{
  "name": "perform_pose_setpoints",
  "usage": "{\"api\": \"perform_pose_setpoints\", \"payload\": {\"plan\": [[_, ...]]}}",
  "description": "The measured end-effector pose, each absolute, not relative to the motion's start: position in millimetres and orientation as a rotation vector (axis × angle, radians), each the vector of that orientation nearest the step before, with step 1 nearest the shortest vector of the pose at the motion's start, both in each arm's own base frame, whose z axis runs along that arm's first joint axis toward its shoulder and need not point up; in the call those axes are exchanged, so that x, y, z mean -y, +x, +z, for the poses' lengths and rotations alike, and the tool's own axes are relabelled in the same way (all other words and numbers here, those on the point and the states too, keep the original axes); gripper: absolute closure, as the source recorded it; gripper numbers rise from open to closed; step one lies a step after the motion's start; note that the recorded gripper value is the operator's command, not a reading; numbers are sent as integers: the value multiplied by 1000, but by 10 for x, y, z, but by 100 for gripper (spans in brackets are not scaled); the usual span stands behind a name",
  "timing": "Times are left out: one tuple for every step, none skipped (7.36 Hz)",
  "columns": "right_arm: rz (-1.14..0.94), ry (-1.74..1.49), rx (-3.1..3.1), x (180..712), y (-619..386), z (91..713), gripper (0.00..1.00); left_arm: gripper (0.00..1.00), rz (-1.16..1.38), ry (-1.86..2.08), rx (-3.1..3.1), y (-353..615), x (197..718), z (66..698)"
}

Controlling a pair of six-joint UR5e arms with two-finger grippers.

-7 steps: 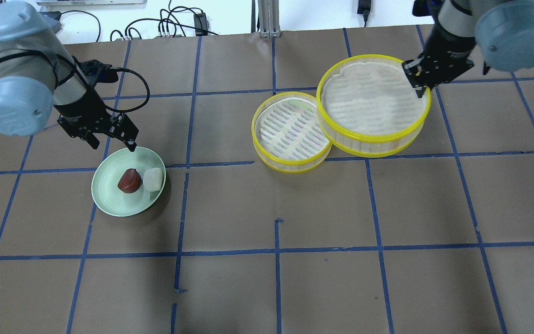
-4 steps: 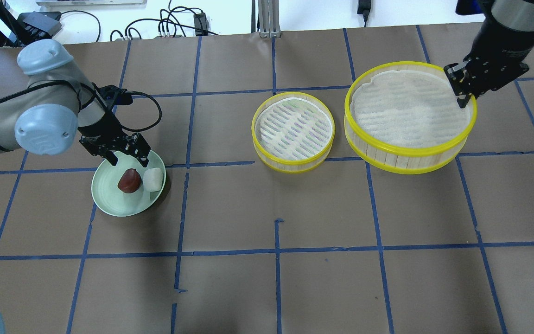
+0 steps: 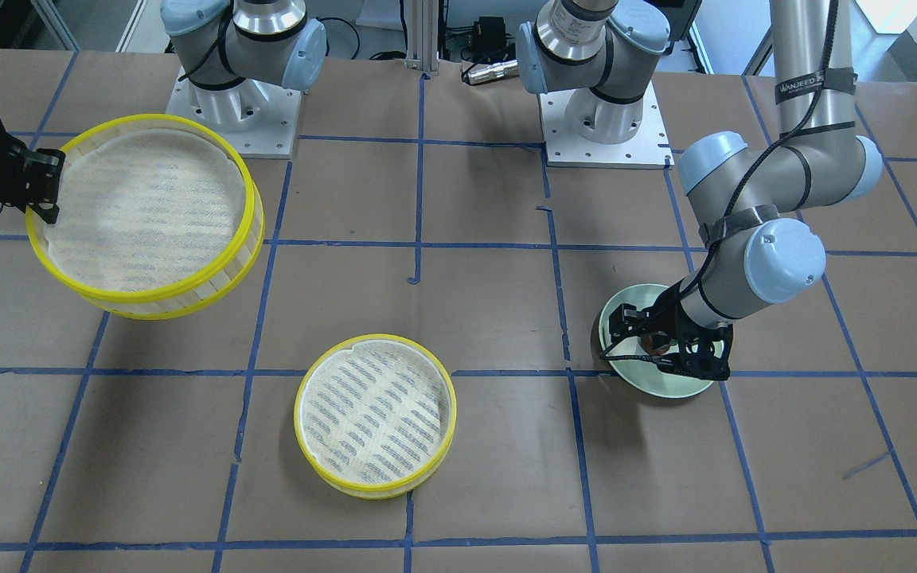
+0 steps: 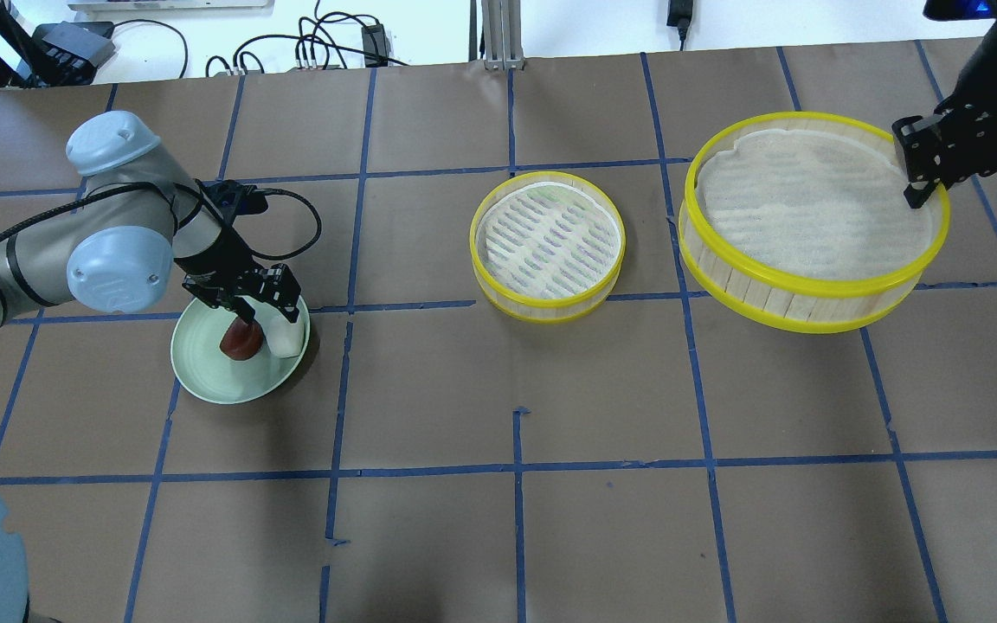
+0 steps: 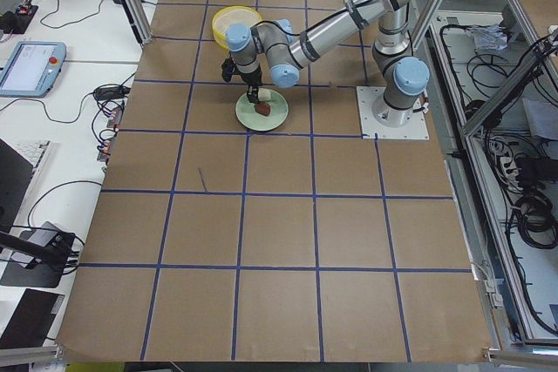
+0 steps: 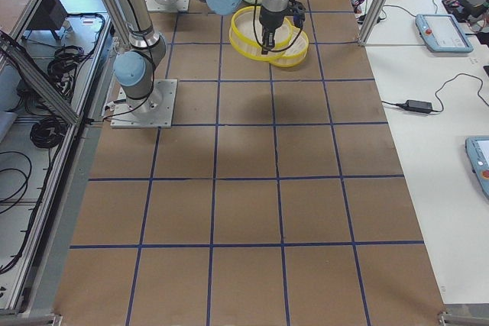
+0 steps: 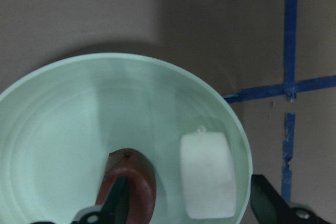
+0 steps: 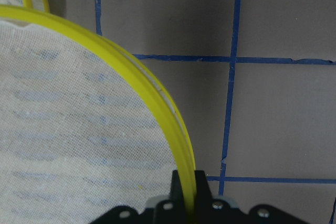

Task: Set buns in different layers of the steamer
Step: 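Grasp the white bun on the green plate with the left gripper, then carry the white bun into the bottom steamer layer and release it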

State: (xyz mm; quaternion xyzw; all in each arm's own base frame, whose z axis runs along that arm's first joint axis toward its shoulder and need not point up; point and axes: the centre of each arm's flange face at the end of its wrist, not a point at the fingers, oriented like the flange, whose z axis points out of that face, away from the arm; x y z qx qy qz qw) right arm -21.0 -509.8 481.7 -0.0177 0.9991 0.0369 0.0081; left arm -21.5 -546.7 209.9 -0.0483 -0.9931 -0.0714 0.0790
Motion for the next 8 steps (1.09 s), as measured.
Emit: {"api": "perform_pose_setpoints", "payload": {"plan": [[111,-53,-3121,5093,-220,4829,89,59,-223,-143,2966,-227,5459,2075],[110,-53,-3121,5092,-223,4833,89,69,-237,-148,2963,-234,5449,2043],[108,-52,-3121,5089,-223,4842,89,85,-246,-153,2962,-239,5444,2024],[108,-50,-3123,5087,-228,4846,89,85,-253,-159,2959,-248,5441,2017],[106,-51,-3125,5085,-232,4856,89,89,-254,-168,2963,-247,5458,2049],[103,-52,-3126,5084,-232,4870,89,93,-264,-181,2986,-235,5525,2198],[100,-53,-3127,5084,-232,4886,87,93,-280,-195,3008,-292,5638,2462],[98,-52,-3130,5085,-242,4899,87,94,-259,-166,3012,-518,5790,2759]]}}
